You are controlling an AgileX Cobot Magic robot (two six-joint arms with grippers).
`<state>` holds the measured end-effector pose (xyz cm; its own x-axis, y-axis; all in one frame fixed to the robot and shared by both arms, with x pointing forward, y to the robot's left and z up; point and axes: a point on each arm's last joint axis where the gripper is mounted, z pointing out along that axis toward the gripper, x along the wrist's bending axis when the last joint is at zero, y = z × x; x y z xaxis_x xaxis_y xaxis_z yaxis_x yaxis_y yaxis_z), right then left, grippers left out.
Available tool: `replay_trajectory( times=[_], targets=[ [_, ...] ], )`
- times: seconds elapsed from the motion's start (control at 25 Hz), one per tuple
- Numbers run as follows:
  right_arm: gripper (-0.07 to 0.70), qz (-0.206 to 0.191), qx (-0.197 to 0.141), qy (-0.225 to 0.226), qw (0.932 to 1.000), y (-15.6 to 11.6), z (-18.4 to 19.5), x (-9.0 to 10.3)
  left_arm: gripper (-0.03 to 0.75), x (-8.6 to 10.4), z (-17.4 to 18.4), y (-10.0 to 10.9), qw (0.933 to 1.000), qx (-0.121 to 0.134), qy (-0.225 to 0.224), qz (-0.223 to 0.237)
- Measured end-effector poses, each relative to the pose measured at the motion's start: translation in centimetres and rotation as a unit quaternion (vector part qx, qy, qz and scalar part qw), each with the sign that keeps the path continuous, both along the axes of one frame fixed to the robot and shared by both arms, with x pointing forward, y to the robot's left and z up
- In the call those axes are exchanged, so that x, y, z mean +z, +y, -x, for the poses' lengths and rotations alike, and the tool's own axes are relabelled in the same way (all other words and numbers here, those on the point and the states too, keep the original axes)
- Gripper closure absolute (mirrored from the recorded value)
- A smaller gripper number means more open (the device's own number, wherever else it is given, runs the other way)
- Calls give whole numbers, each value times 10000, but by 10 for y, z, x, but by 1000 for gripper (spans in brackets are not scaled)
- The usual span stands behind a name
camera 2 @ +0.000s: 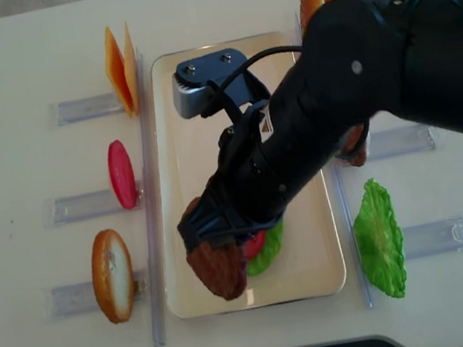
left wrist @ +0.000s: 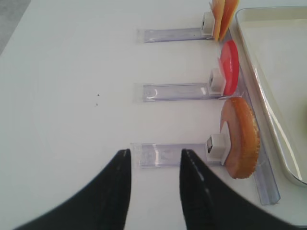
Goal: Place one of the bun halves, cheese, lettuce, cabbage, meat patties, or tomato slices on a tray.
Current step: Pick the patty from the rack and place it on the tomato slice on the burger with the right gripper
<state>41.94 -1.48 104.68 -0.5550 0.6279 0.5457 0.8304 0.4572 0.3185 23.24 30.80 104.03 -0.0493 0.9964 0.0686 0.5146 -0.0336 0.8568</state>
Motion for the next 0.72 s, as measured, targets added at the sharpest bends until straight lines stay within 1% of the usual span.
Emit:
replay_trajectory(
  times=[0.16,0.4,0.68,0.72],
  targets=[
    [498,-137,10,187,9997,4,-17,-19,451,0,0,0,10000,2,0,-4],
    [498,-402,29,355,9986,6,-37,-40,451,0,0,0,10000,2,0,-4],
    [498,-400,-3,327,9987,0,-52,-52,451,0,0,0,10000,2,0,-4],
    [498,-390,-47,299,9988,-1,-55,-54,451,0,0,0,10000,2,0,-4]
  ],
)
